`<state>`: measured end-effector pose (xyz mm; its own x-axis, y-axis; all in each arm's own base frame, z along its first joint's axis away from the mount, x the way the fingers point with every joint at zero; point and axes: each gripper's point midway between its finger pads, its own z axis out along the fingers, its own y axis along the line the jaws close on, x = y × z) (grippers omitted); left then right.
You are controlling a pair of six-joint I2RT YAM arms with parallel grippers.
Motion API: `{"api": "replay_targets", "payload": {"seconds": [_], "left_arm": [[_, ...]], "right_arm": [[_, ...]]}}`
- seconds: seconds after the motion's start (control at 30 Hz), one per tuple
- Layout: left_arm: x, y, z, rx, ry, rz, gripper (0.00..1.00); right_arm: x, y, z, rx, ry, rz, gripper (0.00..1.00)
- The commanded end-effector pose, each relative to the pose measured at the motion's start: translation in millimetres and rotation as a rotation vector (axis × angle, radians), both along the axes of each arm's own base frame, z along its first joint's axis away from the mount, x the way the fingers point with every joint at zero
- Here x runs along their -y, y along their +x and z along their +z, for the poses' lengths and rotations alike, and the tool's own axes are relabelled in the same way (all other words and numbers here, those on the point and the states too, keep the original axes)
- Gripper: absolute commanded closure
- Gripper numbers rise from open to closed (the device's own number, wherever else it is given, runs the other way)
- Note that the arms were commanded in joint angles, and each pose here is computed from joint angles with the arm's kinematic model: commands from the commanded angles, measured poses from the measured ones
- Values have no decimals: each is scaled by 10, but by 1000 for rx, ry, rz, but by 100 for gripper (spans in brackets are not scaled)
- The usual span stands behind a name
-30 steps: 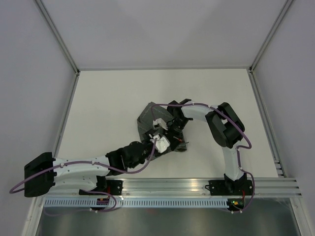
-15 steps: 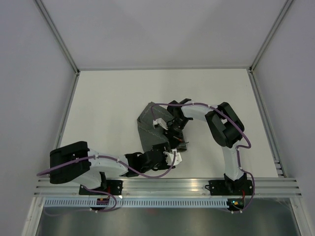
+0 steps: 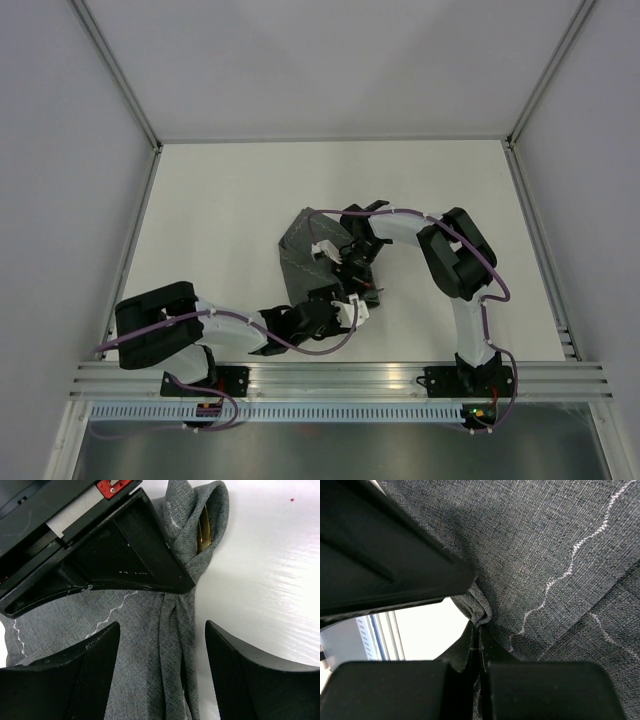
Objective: Fold the napkin, place the utensils inside, and roll it up
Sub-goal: Roll the napkin with the utensil
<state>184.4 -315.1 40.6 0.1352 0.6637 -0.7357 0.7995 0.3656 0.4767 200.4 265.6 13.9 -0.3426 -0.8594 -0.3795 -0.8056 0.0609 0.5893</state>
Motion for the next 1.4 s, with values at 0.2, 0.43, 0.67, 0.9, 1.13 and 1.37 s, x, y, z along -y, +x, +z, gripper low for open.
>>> {"api": "replay_targets", "payload": {"seconds": [0.2,0.43,0.67,0.9,1.13,1.37], "left_arm": [[215,1,-4,-63,-23,-54,44],[214,-46,-190,-120,36,-63,59],[138,35,-257,-155,40,-20,50],[151,-22,-402,-210,86,-43,75],[151,-72,-500,-285,88,-53,97],[159,-102,-466,-350,42,-74,98]], "right_arm": [[59,20,-103,-12,-7,0,99],[76,21,-118,-19,-11,-5,99],[84,26,-107,-19,-11,-8,100],[79,25,-99,-20,-8,-10,100],[53,33,-16,-19,5,-25,99],[-50,196,389,47,82,-86,80]]}}
